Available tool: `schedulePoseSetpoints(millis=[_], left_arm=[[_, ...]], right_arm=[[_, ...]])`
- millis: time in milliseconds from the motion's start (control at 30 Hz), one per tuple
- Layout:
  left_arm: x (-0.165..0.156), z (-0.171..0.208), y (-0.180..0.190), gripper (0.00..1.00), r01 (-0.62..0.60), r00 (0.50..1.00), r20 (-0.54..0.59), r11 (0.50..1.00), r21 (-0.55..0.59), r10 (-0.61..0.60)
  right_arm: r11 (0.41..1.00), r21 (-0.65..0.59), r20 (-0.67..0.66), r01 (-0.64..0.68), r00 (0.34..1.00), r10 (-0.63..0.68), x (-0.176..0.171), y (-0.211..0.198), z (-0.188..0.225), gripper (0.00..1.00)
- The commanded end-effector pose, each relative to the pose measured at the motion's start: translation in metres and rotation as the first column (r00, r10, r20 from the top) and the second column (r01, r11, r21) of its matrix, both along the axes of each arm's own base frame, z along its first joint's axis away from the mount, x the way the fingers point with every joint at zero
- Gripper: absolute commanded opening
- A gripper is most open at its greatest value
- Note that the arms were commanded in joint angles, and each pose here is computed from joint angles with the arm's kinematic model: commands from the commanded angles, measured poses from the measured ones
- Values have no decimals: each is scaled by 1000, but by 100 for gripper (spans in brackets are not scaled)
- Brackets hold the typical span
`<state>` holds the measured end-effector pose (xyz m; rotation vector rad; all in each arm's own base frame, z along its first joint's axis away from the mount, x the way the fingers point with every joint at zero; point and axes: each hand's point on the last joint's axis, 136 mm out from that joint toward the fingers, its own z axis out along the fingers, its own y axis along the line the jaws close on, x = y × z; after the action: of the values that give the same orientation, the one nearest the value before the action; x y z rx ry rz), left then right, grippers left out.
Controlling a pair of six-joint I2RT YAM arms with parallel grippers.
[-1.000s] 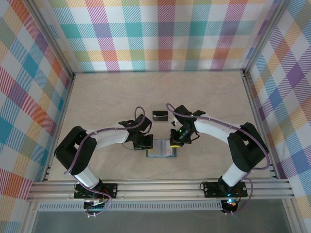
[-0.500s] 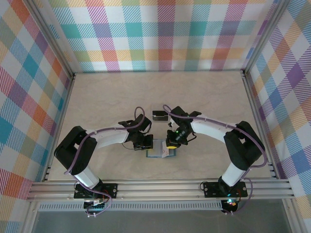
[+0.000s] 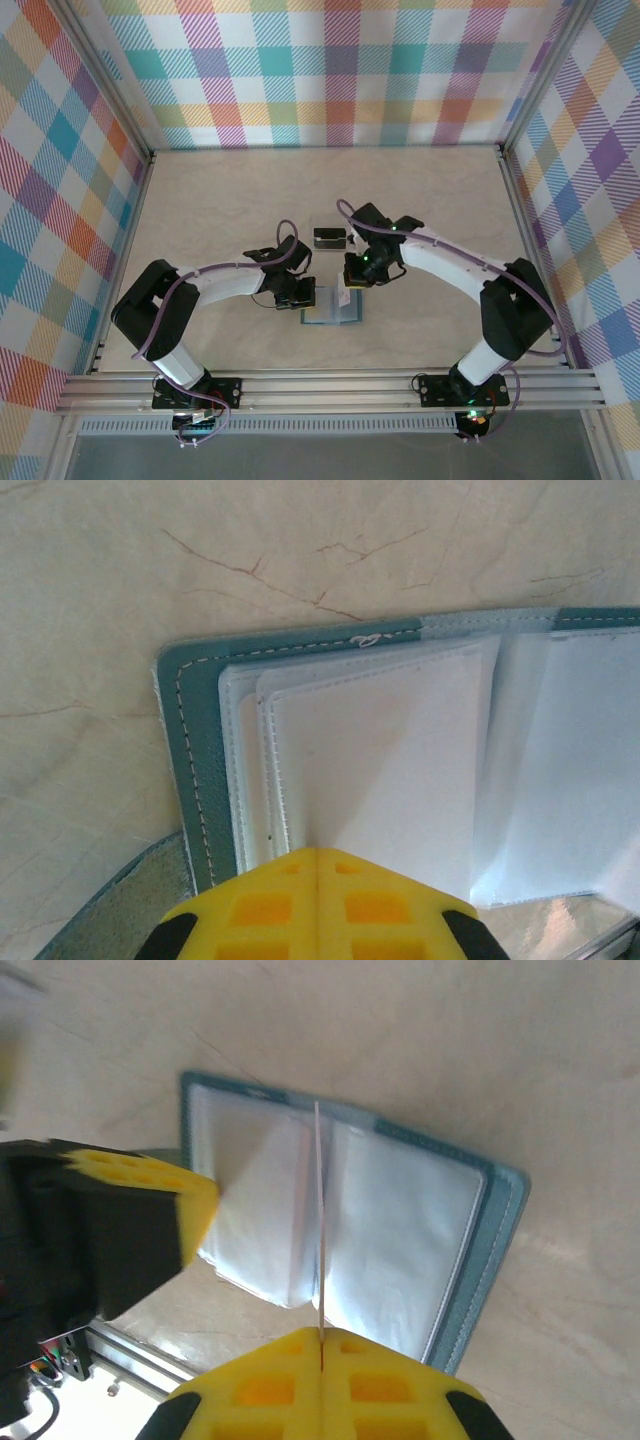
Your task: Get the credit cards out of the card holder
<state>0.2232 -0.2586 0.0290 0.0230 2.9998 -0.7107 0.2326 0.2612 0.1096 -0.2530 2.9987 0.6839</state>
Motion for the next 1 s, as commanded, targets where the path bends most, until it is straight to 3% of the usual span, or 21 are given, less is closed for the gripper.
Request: schedulePoseSetpoints(millis=[0,133,267,367,600,733,967], left_arm=[[3,14,3,5,-27,999,17,1000,-13,27],[7,20,1,5,-34,999,31,999,-13,34],[9,24,2,6,-49,998,43,999,-17,50],[11,26,5,6,-60,997,56,998,-6,60],[13,34,18,6,-100,992,81,995,10,98],[13,33,26,6,-124,989,82,992,18,122],[16,29,39,6,-154,986,69,988,22,152]], right_arm=[[987,-53,156,-150,975,157,11,-7,25,0],[925,-137,310,-353,872,379,32,-2,40,0],[788,-241,408,-566,678,612,44,7,47,0],[652,-331,397,-682,527,752,52,8,51,0],[418,-515,359,-748,255,898,83,11,60,0],[340,-545,313,-766,190,931,97,11,60,0],[261,-570,259,-779,131,957,129,13,54,0]])
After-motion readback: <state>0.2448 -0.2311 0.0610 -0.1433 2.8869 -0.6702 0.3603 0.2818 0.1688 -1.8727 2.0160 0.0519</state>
